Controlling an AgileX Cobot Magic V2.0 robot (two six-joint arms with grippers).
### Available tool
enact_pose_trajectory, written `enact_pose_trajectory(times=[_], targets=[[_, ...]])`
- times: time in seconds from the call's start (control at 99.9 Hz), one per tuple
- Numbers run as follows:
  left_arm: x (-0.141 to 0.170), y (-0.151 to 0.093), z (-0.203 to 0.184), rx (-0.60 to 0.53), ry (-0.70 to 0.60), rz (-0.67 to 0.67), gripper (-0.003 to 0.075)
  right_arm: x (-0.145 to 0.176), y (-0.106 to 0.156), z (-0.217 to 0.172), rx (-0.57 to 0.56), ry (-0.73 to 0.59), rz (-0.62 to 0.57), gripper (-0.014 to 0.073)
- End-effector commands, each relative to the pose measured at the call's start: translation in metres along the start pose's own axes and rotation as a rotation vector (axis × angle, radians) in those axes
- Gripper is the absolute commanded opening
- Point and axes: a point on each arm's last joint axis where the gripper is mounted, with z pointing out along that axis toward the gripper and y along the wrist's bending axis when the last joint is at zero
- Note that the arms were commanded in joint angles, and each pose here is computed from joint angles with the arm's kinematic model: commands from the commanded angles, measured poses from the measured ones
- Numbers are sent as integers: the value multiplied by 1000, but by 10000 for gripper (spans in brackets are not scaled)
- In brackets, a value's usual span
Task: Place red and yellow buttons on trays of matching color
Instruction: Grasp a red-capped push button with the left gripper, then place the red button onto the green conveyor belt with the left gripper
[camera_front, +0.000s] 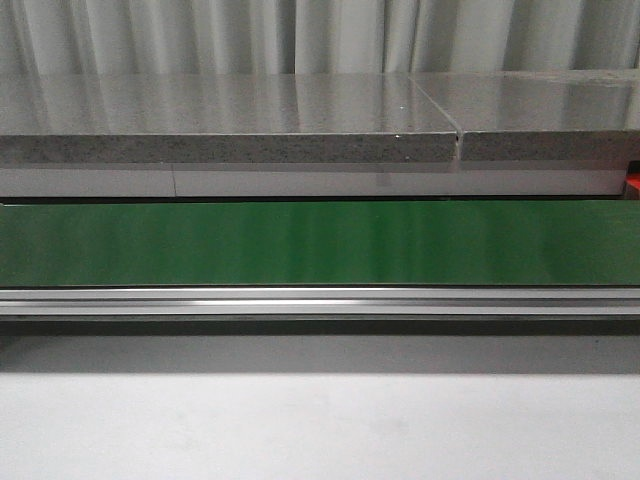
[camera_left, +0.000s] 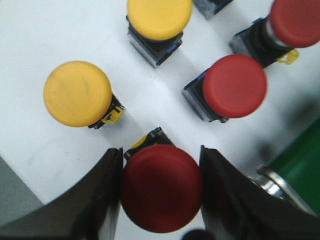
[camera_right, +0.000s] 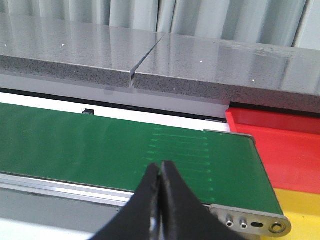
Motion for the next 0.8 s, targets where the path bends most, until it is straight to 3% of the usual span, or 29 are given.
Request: enact_pose_trajectory(times=[0.0,0.21,0.421,0.791], targets=[[-8,-9,-36,71,-134,45,-19,-11,0,-2,-4,-104,-16,-68],[-18,-32,-85,140,-217,197,-19,-11,0,-2,-4,-104,-16,-68],[-31,-67,-109,227,-285,308,-19,-11,0,-2,-4,-104,-16,-68],[-31,-128,-72,246,-150,450,-19,-11,0,-2,-4,-104,-16,-68]])
